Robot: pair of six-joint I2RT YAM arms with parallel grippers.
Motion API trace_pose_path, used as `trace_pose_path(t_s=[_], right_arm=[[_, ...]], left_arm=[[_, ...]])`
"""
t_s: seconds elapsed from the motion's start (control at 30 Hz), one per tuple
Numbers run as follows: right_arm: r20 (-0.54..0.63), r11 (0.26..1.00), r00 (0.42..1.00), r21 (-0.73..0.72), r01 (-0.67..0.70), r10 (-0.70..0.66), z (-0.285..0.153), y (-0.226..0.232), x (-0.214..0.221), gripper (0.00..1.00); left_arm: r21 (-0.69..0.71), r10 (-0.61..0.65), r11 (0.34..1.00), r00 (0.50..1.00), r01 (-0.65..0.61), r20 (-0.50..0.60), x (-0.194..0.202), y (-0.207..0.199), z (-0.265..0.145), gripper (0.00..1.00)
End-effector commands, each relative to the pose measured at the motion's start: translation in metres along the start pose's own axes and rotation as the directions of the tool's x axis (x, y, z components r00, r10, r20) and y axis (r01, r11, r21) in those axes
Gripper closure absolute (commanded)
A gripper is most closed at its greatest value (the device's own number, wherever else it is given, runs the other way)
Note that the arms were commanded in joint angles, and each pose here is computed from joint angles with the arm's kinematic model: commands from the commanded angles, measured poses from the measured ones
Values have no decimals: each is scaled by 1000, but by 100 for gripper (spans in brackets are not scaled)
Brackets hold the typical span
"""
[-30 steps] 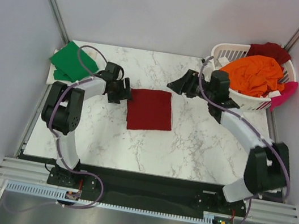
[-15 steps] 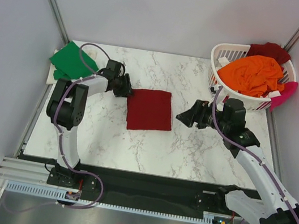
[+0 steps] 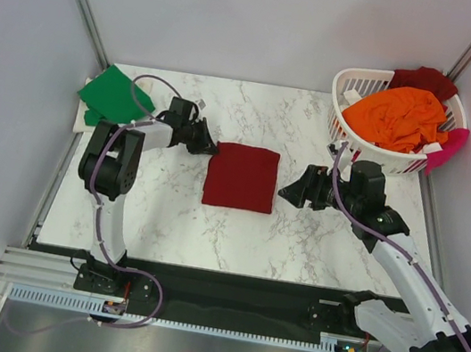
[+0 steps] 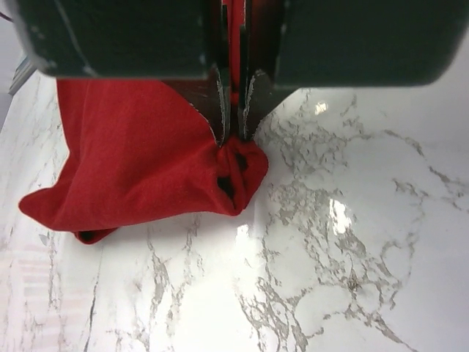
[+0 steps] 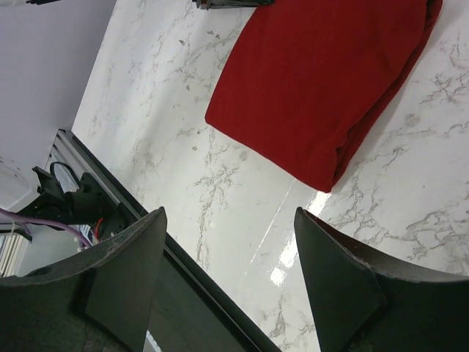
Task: Fold and stack the t-shirts
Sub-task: Neatly place the folded tshirt to the corner
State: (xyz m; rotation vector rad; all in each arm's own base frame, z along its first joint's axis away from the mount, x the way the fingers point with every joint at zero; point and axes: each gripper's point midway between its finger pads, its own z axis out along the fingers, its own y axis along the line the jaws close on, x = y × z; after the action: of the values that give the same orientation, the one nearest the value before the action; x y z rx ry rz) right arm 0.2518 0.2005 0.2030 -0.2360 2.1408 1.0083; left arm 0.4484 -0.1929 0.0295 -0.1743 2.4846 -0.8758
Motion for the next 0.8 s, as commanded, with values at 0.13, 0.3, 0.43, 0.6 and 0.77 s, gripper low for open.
trace_pose_path(t_s=[0.13,0.3,0.43,0.6,0.77], right_arm=[[31,999,999,-25,35,-34,-9,7,-1,21],[38,999,998,-31,43,-42,-12,9,0,21],[46,998,998,-31,49,-47,-15,9,2,21],[39,999,998,-23,48,-47,-14,6,6,21],[34,999,998,-15,44,-44,-13,3,8,21]], left_arm=[[47,25,998,992,-31,123,-58,-42,-72,98],[-2,50,999,983,-51,176,-98,-37,-102,98],[-14,51,999,975,-49,217,-126,-35,-125,98],[-22,36,999,965,-31,261,-160,-23,-154,98],[-37,59,998,947,-50,316,-204,-24,-187,98]])
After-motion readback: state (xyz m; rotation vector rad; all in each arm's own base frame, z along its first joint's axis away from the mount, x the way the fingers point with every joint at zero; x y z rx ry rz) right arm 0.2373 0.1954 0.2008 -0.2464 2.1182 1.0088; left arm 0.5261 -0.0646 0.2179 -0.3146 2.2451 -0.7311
